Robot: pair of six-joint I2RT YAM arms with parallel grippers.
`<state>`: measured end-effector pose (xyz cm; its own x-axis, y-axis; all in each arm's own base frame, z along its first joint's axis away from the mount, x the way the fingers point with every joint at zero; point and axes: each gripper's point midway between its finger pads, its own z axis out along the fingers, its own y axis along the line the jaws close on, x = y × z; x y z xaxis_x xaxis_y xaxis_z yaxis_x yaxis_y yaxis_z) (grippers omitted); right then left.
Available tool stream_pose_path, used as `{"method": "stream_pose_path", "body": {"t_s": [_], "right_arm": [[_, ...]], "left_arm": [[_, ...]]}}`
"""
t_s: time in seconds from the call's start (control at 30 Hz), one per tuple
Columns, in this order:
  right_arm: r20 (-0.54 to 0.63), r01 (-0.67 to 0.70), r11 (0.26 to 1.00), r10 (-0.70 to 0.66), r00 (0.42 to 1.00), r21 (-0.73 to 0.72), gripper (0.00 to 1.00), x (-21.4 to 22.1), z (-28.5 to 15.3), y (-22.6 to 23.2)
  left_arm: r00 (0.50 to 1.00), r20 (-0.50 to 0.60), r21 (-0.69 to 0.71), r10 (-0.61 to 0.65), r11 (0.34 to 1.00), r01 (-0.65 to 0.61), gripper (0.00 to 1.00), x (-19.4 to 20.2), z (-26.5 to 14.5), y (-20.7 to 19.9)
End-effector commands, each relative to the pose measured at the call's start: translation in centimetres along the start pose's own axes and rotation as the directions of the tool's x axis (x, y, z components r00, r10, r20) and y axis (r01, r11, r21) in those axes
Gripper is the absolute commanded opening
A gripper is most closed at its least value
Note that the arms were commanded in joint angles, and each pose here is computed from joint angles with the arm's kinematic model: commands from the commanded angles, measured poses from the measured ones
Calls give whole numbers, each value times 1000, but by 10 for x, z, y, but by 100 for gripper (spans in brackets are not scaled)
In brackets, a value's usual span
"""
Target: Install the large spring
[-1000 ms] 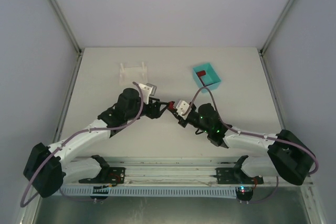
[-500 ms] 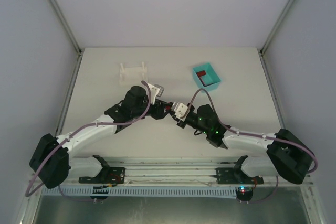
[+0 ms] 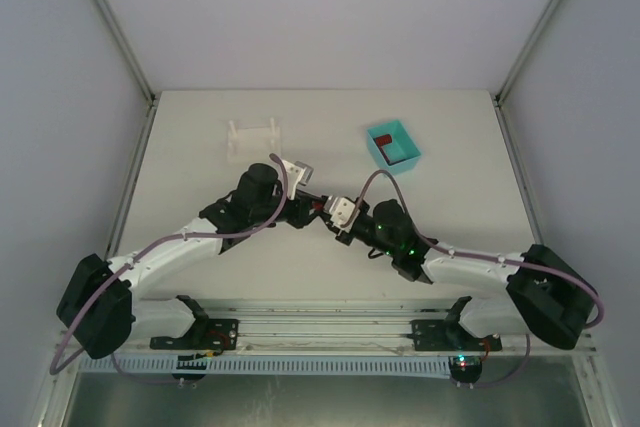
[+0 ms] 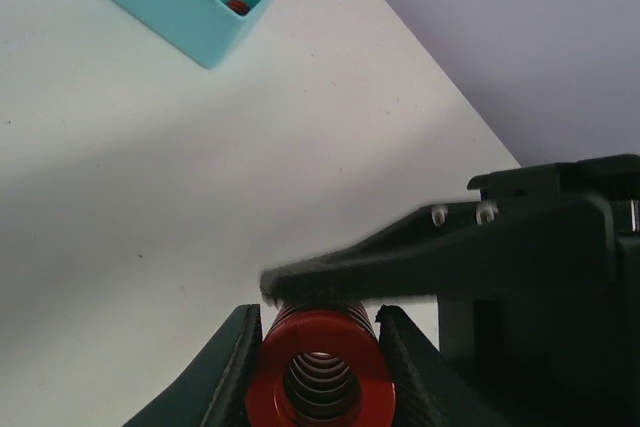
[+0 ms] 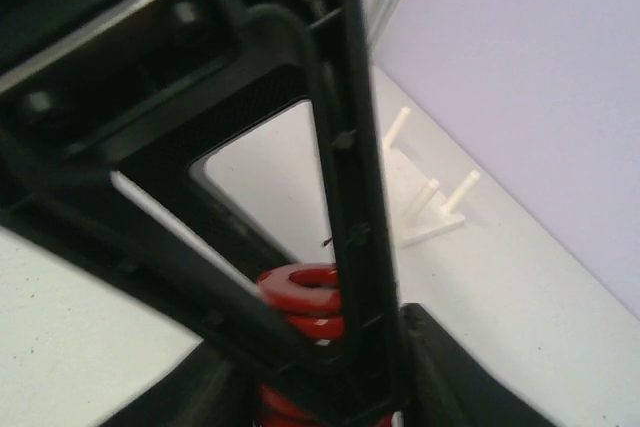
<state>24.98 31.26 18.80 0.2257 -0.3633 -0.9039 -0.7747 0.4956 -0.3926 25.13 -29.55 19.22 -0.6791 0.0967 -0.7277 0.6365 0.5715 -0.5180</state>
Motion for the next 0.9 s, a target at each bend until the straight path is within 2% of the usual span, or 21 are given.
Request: {"method": "stream_pose_path", "body": {"t_s": [0.0, 0.2, 0.3, 0.4, 0.57, 0.7, 0.87], "right_arm": [[-12, 12, 998, -11, 1000, 64, 48, -11, 6, -16], [-138, -52, 989, 71, 988, 138, 100, 3, -5, -30], [-212, -128, 965, 177, 961, 230, 99, 14, -18, -44], [-218, -234, 925, 305, 927, 299, 99, 14, -36, -52], [-200, -397, 805, 519, 831, 441, 99, 11, -62, -71], [-280, -359, 805, 523, 805, 472, 99, 23, -68, -71], [-316, -332, 790, 536, 783, 516, 99, 48, -69, -68]], "left_arm": [[1000, 10, 61, 21, 998, -22, 0, -10, -7, -21], [997, 67, -115, 44, 993, -37, 0, -33, -22, 1], [993, 105, -216, 62, 976, -38, 0, -49, -32, 17], [988, 136, -330, 79, 944, -30, 0, -63, -40, 38], [983, 150, -518, 102, 855, -10, 0, -85, -51, 80], [982, 157, -634, 110, 773, 15, 0, -104, -61, 119], [984, 153, -738, 95, 673, 49, 0, -124, -78, 169]]}}
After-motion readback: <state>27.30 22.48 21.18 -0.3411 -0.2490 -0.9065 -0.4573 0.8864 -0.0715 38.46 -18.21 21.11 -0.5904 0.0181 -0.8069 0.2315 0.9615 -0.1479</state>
